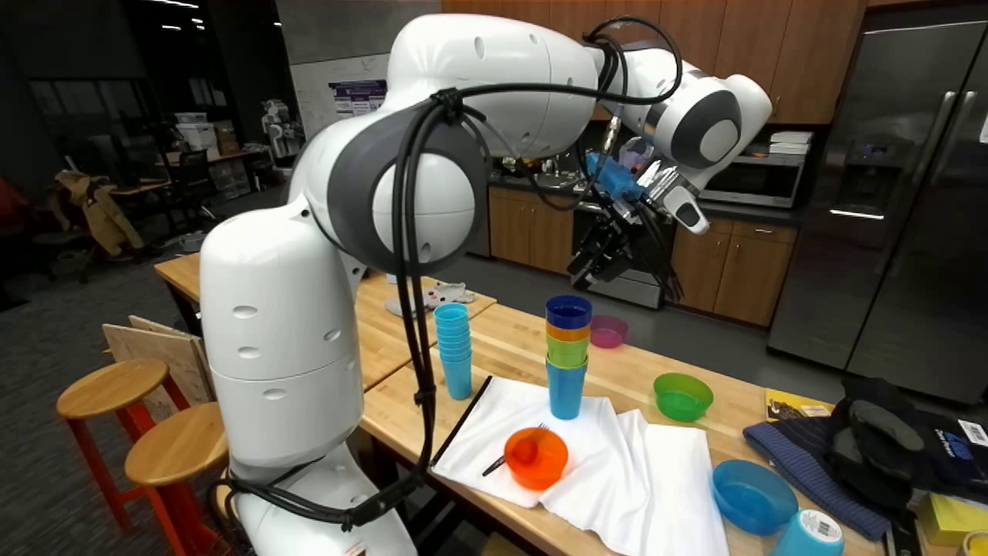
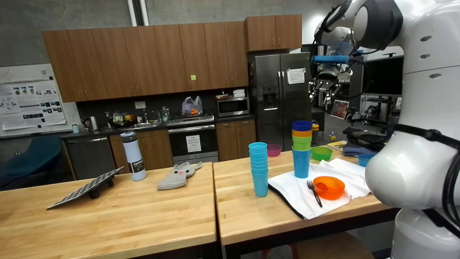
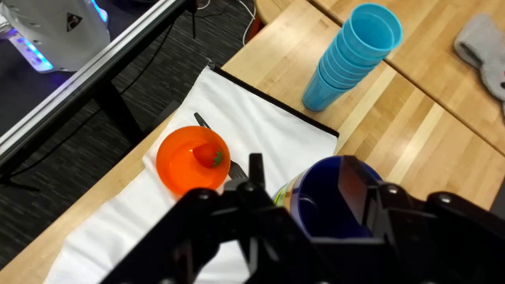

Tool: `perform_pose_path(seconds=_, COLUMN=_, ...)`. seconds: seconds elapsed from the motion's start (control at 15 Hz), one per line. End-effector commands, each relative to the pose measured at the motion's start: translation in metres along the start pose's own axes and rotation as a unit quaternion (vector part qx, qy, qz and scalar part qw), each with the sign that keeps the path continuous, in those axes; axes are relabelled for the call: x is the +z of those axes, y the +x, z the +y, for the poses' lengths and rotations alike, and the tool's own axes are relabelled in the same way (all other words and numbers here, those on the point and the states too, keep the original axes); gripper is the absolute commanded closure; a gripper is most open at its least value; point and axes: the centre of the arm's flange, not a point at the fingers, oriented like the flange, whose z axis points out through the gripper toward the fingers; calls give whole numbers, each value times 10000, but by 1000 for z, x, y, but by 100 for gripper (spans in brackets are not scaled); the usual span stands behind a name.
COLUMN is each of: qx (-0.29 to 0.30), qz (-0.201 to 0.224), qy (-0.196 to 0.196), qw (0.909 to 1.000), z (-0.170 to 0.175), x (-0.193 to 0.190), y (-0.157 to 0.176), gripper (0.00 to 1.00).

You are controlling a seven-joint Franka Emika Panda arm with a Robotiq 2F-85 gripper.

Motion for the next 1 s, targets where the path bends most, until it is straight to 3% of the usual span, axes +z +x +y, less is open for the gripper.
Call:
perform_pose_path(seconds=0.0, qx=-798, qz=-113, qy=-603, qw=9949, z=-3, x=9, y=-42, gripper=16)
perform_pose_path(seconds=0.13, qx=-1216, qz=-277, qy=-978, qw=9874, z=-4, x=22, y=-71, gripper=2)
perform_pose_path(seconds=0.2, qx=-1420, qz=-315, qy=-1169, qw=9824, z=-3, x=29, y=-85, gripper=0)
perform_pose_path(seconds=0.47, qx=-2148, qz=-380, qy=-2072, qw=9537, z=-12, x=48, y=-115, gripper=0)
perform_pose_path(seconds=0.73, qx=-2758, qz=-228, qy=-2903, qw=9160, z=-51, x=73, y=-136, gripper=0)
perform_pose_path(seconds=0.93, qx=-3015, qz=-201, qy=-2951, qw=9064, z=-92, x=106, y=-151, gripper=0)
